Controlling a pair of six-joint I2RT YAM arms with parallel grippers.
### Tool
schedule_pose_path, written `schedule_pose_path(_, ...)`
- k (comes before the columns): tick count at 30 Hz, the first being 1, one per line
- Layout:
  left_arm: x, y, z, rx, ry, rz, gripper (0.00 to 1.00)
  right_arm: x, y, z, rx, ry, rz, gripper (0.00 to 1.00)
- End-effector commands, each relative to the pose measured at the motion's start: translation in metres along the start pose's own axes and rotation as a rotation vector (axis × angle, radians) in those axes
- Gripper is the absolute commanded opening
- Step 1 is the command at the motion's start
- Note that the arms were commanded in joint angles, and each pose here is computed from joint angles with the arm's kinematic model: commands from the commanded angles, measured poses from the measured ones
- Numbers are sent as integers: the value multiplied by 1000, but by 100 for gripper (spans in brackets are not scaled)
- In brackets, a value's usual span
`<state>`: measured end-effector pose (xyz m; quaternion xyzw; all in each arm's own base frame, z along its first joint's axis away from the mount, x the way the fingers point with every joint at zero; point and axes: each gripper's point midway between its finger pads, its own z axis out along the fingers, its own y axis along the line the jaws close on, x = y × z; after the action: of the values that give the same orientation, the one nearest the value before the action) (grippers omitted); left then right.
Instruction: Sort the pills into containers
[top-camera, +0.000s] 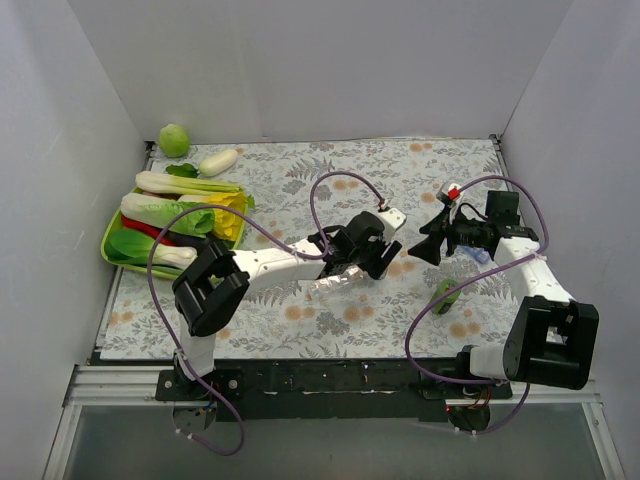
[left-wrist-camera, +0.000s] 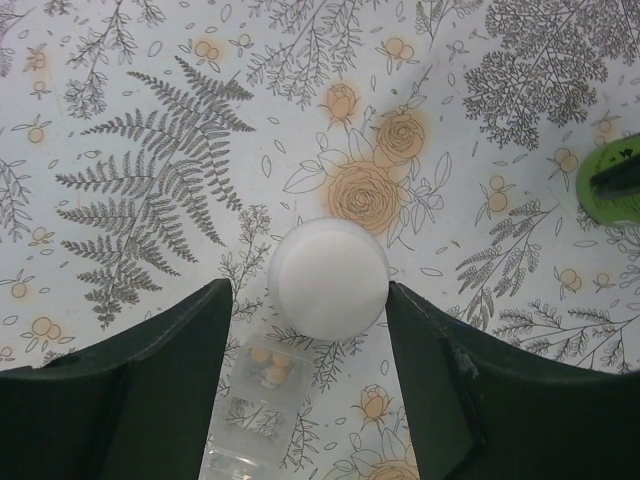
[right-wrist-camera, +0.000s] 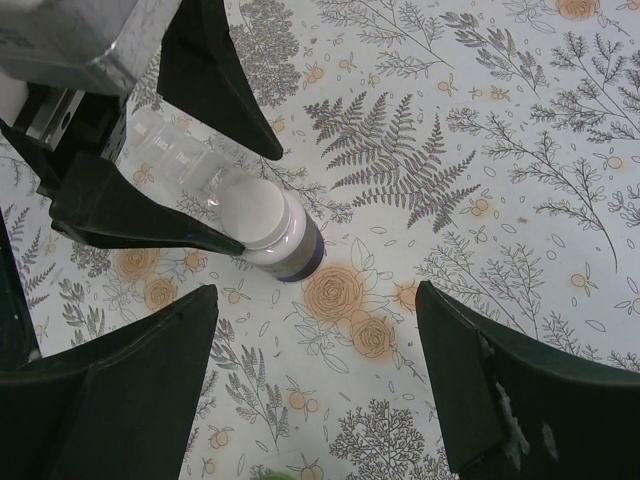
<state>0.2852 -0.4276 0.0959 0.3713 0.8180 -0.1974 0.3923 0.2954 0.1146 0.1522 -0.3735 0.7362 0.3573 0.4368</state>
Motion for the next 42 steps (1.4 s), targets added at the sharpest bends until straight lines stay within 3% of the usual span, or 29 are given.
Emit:
schedule_pose_path(1, -24, 8, -4, -70, -43, -18, 63, -9, -1, -1, -11, -27, -17, 87)
schedule_pose_path(15, -19, -6, 6, -20, 1, -22, 57, -6, -1, 0, -13, -19, -14, 87)
schedule_pose_path(17, -19, -5, 6, -18, 1, -25, 44, -5, -1, 0, -13, -16, -11, 87)
schedule_pose_path(19, -22, -5, 4, -21, 0, -32, 25, -4, -2, 0, -10, -10, -12, 87)
schedule_pose_path(23, -37, -7, -9, -24, -34, -90, 1, 1, -3, -1, -4, 10, -40, 87)
schedule_pose_path(30, -53, -8, -57, 4, -130, -235, 0, 8, 4, -2, -5, 40, -193, 88)
schedule_pose_path(33, -53, -7, -80, 44, -176, -308, 0, -9, 18, 4, -33, 6, -363, 95)
schedule_pose_path(37, -59, -2, -109, 101, -263, -466, 0, -34, 58, 8, -221, -130, -415, 97)
schedule_pose_path(39, -44, -1, -114, 115, -252, -508, 0, -26, 97, 18, -380, -67, -381, 96)
schedule_pose_path(40, -61, -1, -127, 145, -325, -551, 0, -30, 98, 25, -416, -48, -438, 96)
schedule_pose_path(42, -54, 0, -130, 152, -333, -589, 0, -25, 110, 36, -462, 2, -420, 96)
